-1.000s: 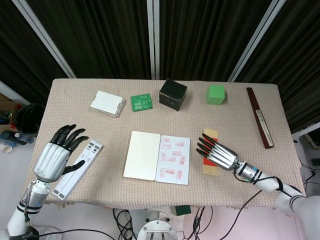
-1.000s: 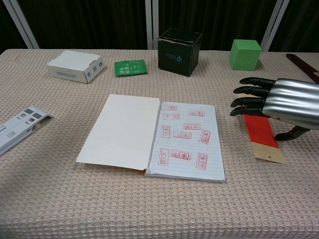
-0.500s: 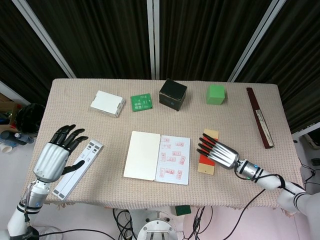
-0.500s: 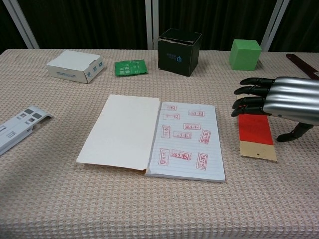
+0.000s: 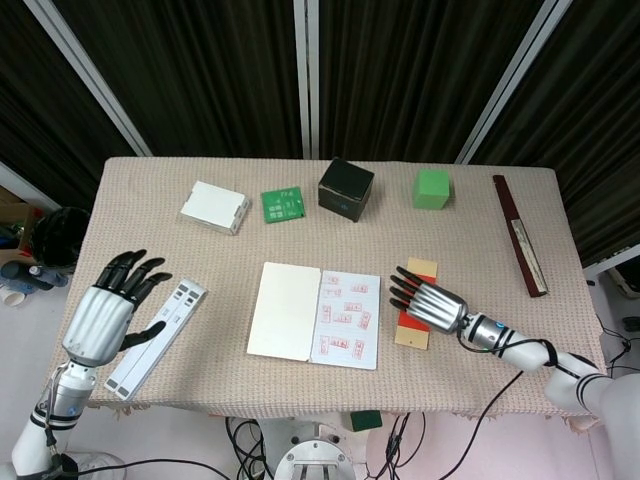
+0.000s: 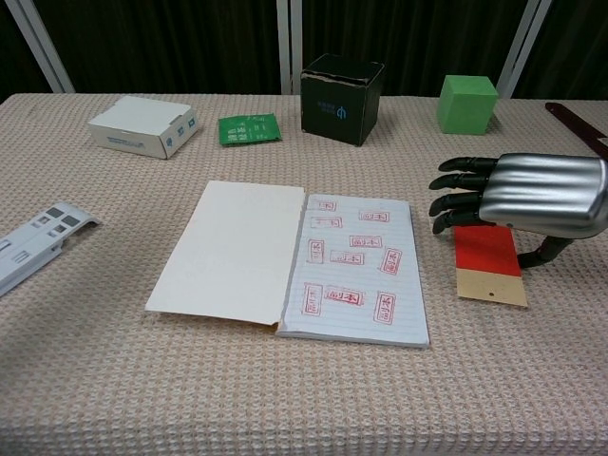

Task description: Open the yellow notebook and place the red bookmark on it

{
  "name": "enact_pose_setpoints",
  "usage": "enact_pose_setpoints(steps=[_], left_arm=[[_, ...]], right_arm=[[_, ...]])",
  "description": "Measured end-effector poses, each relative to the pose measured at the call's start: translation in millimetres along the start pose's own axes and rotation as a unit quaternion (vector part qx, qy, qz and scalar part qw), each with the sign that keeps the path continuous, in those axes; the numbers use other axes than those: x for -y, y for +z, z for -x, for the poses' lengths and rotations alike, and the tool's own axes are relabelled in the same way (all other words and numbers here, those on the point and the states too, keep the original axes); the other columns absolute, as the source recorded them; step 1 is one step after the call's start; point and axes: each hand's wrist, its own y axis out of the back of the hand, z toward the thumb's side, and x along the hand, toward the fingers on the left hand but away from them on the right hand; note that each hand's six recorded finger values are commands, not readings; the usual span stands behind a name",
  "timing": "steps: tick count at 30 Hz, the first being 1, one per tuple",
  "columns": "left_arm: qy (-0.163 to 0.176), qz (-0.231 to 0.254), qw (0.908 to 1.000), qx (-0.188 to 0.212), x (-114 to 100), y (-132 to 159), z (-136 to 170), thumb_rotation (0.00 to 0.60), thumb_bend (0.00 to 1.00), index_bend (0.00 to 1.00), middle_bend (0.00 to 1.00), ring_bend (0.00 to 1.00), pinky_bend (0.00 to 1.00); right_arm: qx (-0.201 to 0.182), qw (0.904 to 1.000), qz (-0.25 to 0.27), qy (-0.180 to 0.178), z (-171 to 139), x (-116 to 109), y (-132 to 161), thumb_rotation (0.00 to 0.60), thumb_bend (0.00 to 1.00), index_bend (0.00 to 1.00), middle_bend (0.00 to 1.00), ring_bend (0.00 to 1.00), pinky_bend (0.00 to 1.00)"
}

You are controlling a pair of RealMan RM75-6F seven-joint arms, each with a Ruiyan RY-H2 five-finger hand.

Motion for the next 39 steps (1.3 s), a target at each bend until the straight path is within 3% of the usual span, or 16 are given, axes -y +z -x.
enact_pose_setpoints(steps=[12,21,26,34,39], left_arm=[[-0.003,0.001,1.0000,-0.001,2,-2,0,0.600,0.01,0.28,0.20,0.11,0.16],[-0.004,0.000,1.0000,0.000,2,-1,0,0.600,0.01,0.28,0.20,0.11,0.16],[-0.005,-0.002,1.0000,0.004,2,1,-1,0.600,0.01,0.28,0.20,0.11,0.16],[-0.005,-0.006,0.9999,0.007,0,5,-2,0.600,0.01,0.28,0.20,0.11,0.16],[-0.007,-0.008,0.9999,0.007,-1,7,-2,0.600,0.01,0.28,0.20,0.11,0.16]], right_arm=[[0.004,1.0000,0.003,0.005,-1,4,-1,0.600,0.20,0.31,0.17,0.06,0.00],[0.014,0.9999,0.007,0.001,-10,7,-4,0.600,0.22,0.47,0.22,0.06,0.00],[0.020,0.9997,0.009,-0.006,-17,7,-6,0.600,0.22,0.49,0.23,0.06,0.00],[0.033,0.9977,0.012,-0.057,-21,-14,-10,0.600,0.22,0.48,0.23,0.06,0.00],[0.020,0.9947,0.006,-0.101,-4,-38,-5,0.600,0.22,0.46,0.23,0.06,0.00]])
